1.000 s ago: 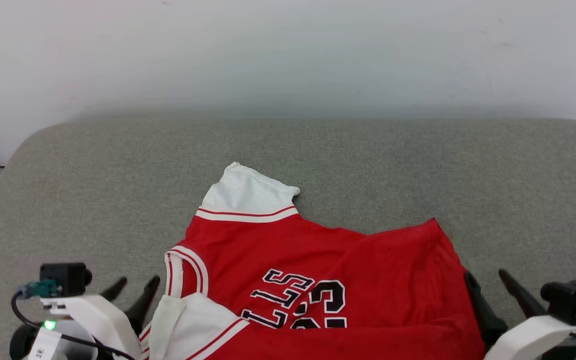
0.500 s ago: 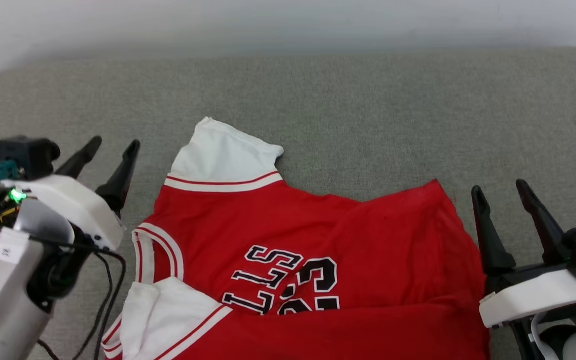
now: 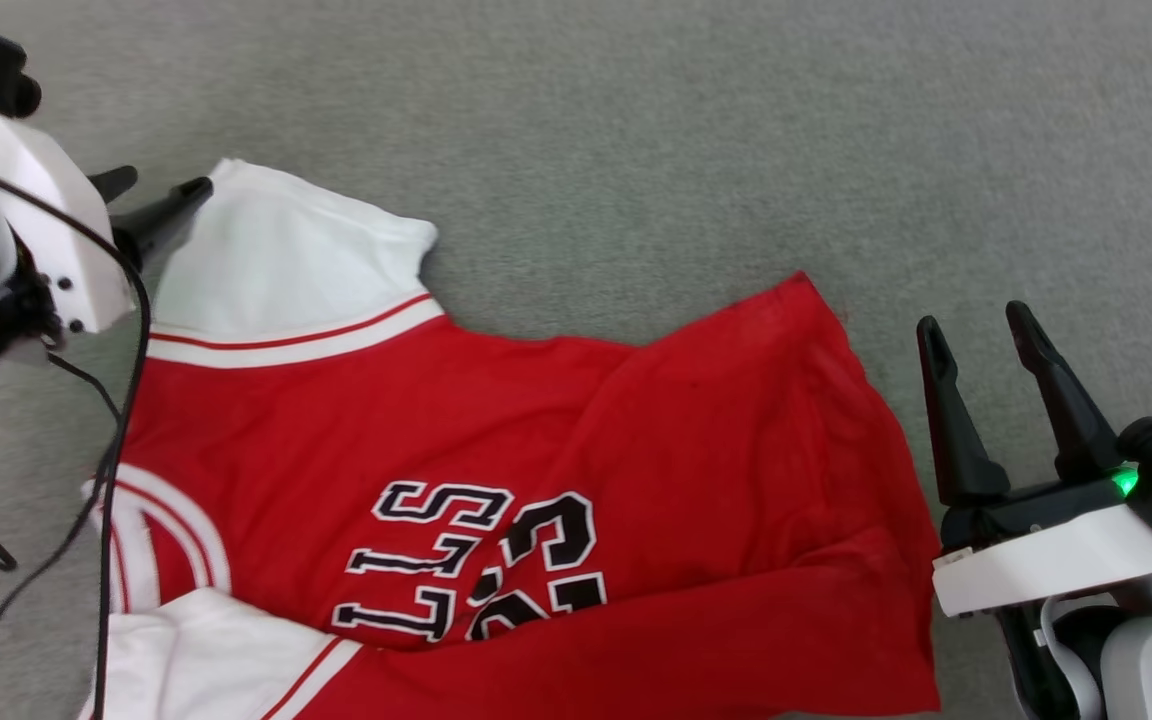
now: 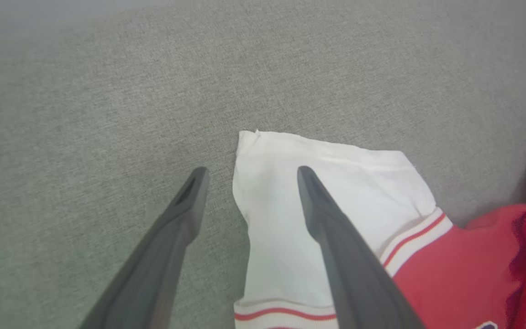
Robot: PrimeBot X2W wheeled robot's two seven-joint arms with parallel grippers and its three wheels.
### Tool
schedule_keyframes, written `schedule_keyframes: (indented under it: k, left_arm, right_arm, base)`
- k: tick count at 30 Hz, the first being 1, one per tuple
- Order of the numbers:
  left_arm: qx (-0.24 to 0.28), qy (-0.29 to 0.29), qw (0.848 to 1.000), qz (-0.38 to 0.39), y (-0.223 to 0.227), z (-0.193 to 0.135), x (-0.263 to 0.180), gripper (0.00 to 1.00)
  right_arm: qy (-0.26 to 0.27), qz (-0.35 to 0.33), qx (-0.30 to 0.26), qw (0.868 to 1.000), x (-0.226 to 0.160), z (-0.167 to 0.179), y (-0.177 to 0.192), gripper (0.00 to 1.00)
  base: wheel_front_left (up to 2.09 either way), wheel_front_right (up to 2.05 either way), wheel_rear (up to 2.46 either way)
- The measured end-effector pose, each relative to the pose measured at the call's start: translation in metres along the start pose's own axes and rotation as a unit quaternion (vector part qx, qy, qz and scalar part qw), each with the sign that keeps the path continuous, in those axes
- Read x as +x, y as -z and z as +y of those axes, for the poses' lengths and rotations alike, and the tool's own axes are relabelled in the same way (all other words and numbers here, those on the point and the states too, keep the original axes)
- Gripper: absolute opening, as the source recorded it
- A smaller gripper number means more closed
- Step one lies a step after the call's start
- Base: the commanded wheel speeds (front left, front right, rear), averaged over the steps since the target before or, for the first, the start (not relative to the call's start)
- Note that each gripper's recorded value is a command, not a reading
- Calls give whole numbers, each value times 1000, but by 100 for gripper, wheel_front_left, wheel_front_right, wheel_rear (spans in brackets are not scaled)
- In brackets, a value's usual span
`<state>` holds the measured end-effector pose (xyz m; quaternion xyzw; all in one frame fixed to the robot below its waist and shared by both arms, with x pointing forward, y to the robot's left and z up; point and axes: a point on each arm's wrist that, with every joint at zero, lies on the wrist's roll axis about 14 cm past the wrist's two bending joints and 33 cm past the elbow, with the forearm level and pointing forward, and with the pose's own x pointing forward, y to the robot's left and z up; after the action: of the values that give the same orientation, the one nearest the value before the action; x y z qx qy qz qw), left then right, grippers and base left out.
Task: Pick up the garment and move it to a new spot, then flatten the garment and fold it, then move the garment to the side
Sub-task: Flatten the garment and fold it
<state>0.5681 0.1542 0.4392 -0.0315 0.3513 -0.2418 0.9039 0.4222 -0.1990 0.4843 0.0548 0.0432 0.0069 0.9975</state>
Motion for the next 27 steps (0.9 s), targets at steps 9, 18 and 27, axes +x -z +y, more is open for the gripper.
schedule_keyframes:
  k: [9, 18, 27]
  left_arm:
    - [-18, 19, 993, 119, 31, 5, 52, 100]
    - [-18, 26, 982, 187, 49, 7, 68, 0]
    - [9, 13, 988, 152, 37, -1, 62, 0]
  right_arm:
    - [33, 26, 5, 999, -6, -20, 26, 100]
    - [58, 50, 12, 997, -9, -37, 42, 100]
    - [19, 153, 57, 986, 14, -18, 60, 100]
  base:
    - [0, 0, 0]
    - [0, 0, 0]
    - [0, 0, 0]
